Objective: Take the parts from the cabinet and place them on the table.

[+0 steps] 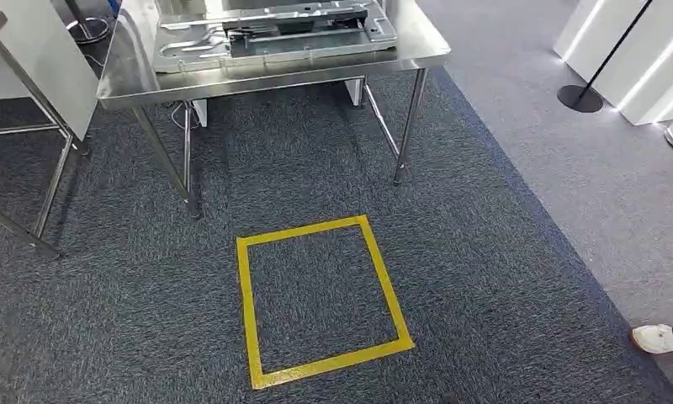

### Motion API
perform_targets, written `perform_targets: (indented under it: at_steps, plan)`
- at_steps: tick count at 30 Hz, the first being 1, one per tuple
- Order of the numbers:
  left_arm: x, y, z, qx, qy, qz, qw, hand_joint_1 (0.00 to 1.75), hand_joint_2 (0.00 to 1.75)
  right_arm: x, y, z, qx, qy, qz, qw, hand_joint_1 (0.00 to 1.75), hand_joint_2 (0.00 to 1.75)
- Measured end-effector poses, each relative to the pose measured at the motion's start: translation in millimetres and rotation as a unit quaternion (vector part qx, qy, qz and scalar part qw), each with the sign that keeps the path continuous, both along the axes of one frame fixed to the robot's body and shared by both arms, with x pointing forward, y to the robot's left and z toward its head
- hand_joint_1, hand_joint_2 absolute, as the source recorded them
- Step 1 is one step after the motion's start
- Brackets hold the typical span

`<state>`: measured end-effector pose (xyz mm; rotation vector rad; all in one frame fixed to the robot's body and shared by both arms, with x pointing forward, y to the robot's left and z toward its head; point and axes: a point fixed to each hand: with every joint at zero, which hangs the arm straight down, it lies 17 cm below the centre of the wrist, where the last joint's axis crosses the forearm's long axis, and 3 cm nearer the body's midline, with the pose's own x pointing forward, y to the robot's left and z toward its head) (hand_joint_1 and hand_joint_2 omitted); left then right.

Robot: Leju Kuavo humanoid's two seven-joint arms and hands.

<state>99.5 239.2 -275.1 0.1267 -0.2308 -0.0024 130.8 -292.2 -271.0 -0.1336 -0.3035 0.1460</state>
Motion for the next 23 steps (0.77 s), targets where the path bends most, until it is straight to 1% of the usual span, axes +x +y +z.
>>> perform_targets:
  at_steps: [4, 5, 9, 12, 17, 21, 23]
  plan:
    - [-1.2, 1.6, -0.4, 0.004, 0.004, -0.007, 1.000, 0.00, 1.75, -7.4, 8.7, -1.1, 0.010, -0.001, 0.007, 1.000, 0.00, 1.75]
    - [1.2, 4.6, -0.1, 0.007, 0.001, -0.007, 1.000, 0.00, 0.00, -11.0, 9.0, -1.8, 0.011, 0.001, 0.007, 1.000, 0.00, 0.00]
    - [9.6, 14.4, 1.1, 0.015, -0.009, -0.004, 1.000, 0.00, 0.00, -20.9, 10.3, -3.5, 0.014, 0.007, -0.001, 1.000, 0.00, 0.00]
    - [10.1, 20.4, 1.0, 0.018, -0.011, 0.001, 1.000, 0.00, 0.00, -32.0, 11.0, -5.5, 0.017, 0.016, -0.006, 1.000, 0.00, 0.00]
    - [-0.1, 23.2, -0.9, 0.017, -0.005, 0.004, 1.000, 0.00, 0.00, -28.6, 2.8, -5.0, 0.011, 0.011, -0.012, 1.000, 0.00, 0.00]
    - [-24.8, 23.7, -4.6, 0.010, 0.011, 0.009, 1.000, 0.00, 0.00, -19.0, -8.6, -3.2, 0.000, 0.001, -0.025, 1.000, 0.00, 0.00]
    - [-28.8, 24.6, -5.2, 0.008, 0.013, 0.010, 1.000, 0.00, 0.00, -11.4, -13.7, -1.4, -0.006, -0.007, -0.027, 1.000, 0.00, 0.00]
